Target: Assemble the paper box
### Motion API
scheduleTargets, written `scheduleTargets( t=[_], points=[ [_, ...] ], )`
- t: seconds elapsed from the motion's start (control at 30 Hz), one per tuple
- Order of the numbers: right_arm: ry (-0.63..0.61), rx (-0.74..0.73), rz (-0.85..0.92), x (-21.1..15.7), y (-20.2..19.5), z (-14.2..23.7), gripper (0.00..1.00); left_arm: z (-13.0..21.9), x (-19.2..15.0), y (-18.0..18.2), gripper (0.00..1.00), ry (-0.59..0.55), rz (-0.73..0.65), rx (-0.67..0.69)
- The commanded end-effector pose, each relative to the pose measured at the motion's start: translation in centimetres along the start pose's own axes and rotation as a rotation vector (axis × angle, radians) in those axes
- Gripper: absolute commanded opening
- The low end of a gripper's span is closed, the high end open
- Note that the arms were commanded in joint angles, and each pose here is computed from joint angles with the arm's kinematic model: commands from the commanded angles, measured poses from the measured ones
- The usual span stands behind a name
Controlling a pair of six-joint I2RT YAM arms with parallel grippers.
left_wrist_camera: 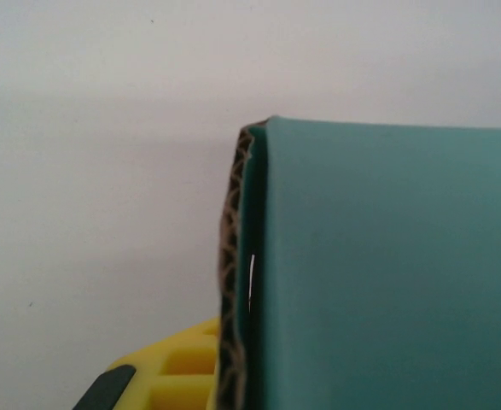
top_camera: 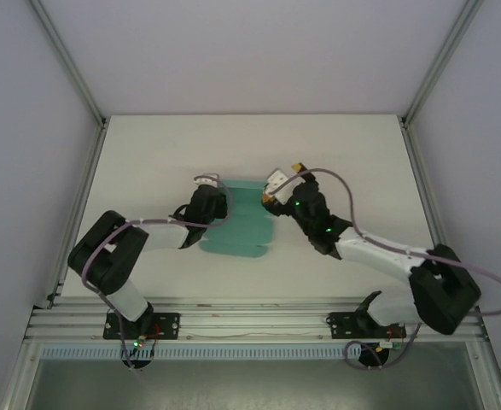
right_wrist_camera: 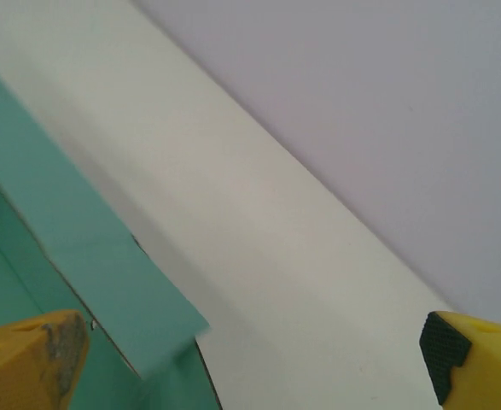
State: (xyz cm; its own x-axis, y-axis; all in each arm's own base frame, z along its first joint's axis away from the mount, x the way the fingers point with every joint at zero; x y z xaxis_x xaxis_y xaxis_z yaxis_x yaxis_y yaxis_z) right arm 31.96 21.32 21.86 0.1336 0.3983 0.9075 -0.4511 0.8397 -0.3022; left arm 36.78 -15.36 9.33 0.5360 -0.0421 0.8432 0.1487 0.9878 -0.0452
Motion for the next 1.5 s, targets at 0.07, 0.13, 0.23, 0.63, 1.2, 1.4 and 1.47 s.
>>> scheduleTargets(
  t=[0.07,0.13,0.23,0.63,1.2,1.4,1.47],
  points=[
    [0.12,0.237,-0.352,-1.7,0.8,1.4,0.97,1.6,1.7,-0.4,0.0,-0.027,0.103,-0.124],
    [0.114,0.235,-0.392,-1.4,0.5,1.3,0.87,1.9,2.1,-0.7,0.0,-0.028,0.113,-0.157],
    [0.117,0.249,-0.428,-0.8,0.4,0.9,0.73,2.4,2.4,-0.9,0.0,-0.036,0.127,-0.182],
    [0.073,0.325,-0.422,0.7,1.1,0.8,0.07,1.2,1.7,1.1,0.0,0.01,0.206,-0.032],
    [0.044,0.297,-0.359,0.7,1.8,2.0,0.0,-1.3,-2.5,6.1,0.08,0.268,0.284,0.322],
    [0.083,0.287,-0.362,-0.3,2.0,1.0,0.0,-1.4,-2.0,4.1,0.29,0.234,0.216,0.138],
    [0.106,0.3,-0.359,-1.0,2.4,0.7,0.0,-1.1,-1.7,3.6,0.4,0.206,0.194,0.071]
  ],
)
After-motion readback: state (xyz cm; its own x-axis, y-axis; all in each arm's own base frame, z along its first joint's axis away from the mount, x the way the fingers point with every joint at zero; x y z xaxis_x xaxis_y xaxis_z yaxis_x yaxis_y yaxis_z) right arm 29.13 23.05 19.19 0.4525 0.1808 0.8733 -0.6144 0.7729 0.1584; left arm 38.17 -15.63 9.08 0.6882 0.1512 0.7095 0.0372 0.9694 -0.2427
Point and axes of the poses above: each hand's point on the last joint's axis, 136 mm out from that joint toward the fingers, its own z axis back along the fingers, its own y axis along the line the jaws close on, x = y × z, the point moved 3 cm from there along z, back along the fingers, and after that the axes turned 11 degrees about -z, right-handed, at the moved point
